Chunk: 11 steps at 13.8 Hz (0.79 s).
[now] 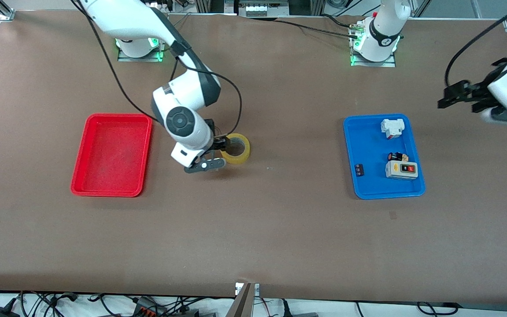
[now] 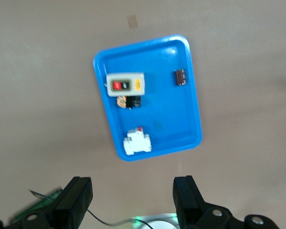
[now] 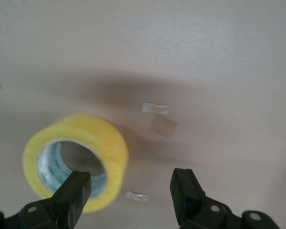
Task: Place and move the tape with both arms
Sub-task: 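Grasp the tape roll with the right gripper and carry it to the red tray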
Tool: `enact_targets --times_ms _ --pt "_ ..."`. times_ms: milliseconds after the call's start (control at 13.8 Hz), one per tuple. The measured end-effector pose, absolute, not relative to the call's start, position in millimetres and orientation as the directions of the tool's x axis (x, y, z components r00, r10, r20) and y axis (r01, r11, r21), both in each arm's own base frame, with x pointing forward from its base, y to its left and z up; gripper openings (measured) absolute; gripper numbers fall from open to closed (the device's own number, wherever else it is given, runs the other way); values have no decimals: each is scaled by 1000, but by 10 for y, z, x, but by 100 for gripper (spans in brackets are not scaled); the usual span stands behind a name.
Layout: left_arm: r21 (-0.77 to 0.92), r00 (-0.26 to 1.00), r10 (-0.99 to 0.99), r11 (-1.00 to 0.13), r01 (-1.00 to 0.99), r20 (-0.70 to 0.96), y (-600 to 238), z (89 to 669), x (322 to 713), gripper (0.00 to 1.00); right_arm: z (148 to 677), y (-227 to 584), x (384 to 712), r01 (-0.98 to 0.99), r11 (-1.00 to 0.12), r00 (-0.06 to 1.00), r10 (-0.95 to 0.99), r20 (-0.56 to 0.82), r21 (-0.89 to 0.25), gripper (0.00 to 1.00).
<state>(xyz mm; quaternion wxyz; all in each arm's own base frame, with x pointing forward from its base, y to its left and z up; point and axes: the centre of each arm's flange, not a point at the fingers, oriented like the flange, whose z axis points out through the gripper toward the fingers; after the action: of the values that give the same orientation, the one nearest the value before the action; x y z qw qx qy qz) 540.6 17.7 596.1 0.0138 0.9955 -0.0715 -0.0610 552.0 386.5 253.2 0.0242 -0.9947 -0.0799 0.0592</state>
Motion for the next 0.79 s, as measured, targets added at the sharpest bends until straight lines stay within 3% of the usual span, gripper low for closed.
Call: enact_targets --times_ms 289,506,578,794 --pt "16 982 -187 -982 -187 -18 200 6417 5405 100 2262 4104 5377 137 -989 984 143 -108 -56 100" --pt "14 981 -192 -981 -192 -15 171 6432 5415 100 2117 4094 5385 137 -990 984 141 -105 -47 99" --pt "14 981 -193 -981 -192 -18 170 6418 5423 100 2080 4079 5395 143 -989 984 146 -100 -38 93" --pt "15 981 -194 -981 -193 -20 164 6405 5430 100 2025 4063 5403 126 -992 987 128 -101 -28 50"
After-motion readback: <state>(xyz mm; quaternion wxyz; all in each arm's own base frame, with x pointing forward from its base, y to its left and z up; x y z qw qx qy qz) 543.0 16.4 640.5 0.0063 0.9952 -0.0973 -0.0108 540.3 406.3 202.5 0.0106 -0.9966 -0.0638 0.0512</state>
